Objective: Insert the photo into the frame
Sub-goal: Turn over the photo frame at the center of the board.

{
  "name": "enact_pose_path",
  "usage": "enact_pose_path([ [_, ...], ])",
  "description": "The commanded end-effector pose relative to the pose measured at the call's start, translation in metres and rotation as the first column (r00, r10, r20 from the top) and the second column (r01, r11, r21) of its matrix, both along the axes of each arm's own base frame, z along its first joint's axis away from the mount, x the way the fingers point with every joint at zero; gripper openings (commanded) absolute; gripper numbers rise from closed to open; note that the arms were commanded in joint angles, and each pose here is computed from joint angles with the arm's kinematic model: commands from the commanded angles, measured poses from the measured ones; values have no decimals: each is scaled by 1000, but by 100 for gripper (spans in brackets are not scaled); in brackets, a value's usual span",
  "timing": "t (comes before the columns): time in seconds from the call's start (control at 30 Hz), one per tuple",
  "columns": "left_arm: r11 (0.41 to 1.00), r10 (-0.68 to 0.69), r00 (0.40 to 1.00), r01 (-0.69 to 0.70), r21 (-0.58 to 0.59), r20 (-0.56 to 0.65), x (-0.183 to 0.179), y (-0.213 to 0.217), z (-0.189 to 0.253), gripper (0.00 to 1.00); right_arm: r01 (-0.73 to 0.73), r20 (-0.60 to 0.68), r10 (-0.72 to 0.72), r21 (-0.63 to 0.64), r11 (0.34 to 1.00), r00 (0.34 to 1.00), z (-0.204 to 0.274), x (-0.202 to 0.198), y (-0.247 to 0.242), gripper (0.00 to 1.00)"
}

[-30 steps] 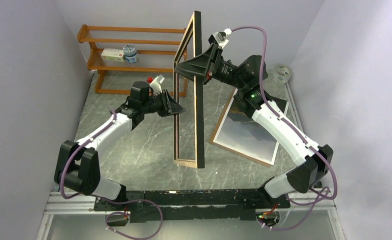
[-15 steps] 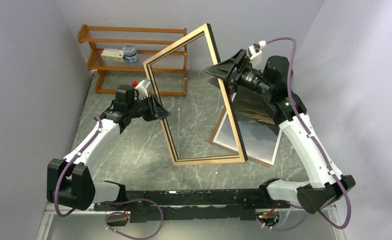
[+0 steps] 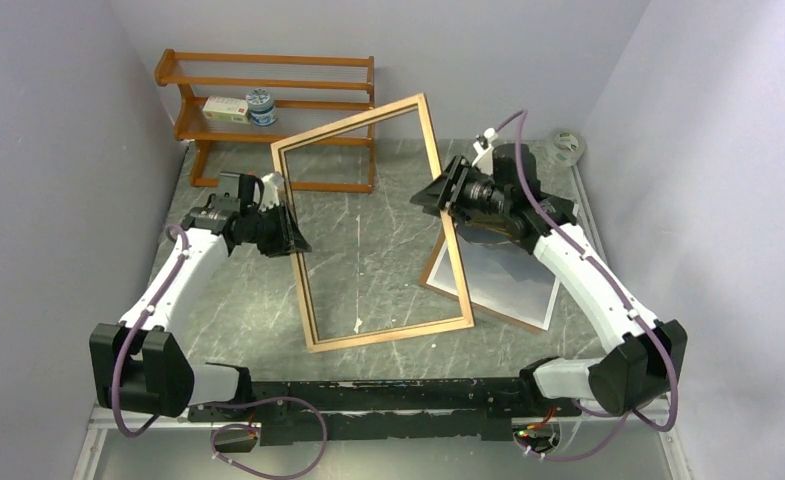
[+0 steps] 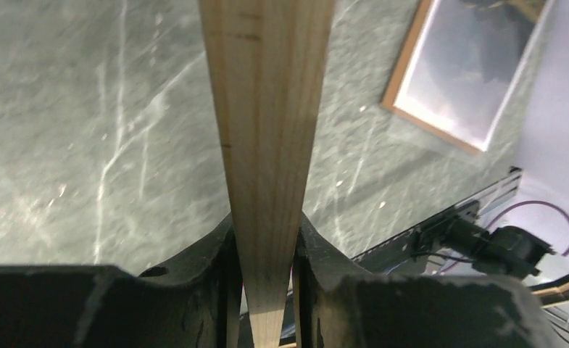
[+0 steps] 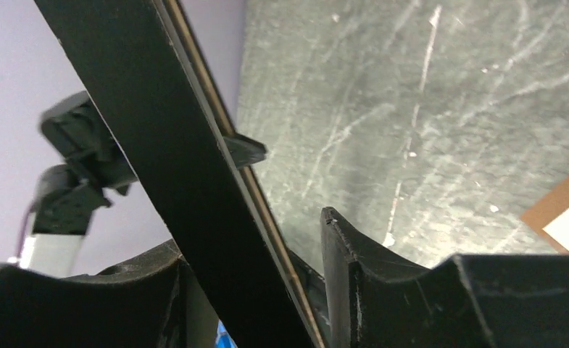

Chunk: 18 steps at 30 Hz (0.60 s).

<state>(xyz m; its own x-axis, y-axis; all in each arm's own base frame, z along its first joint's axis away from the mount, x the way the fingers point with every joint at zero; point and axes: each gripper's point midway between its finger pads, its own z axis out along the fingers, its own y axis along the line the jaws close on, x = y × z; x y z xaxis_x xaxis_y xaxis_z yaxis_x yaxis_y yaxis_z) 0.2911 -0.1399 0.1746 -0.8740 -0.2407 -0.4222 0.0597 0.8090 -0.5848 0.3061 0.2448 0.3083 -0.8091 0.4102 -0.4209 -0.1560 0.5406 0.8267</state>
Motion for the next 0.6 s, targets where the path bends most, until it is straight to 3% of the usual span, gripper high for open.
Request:
enact_pose_path([
  [0.0,997,16,999,-12,77,-51,-7,19,1,3,-50,19,51,-4,999,999,-37,3,6,50],
  [0.17,986,39,989,-15,164,-144,-15,39,-24,3,-87,-10,88,37,996,996,-87,6,15,48],
  [0.57,945,120,927,3,326,-354,-19,65,-98,3,-25,-214,14,-49,999,977,-211,-2,5,47],
])
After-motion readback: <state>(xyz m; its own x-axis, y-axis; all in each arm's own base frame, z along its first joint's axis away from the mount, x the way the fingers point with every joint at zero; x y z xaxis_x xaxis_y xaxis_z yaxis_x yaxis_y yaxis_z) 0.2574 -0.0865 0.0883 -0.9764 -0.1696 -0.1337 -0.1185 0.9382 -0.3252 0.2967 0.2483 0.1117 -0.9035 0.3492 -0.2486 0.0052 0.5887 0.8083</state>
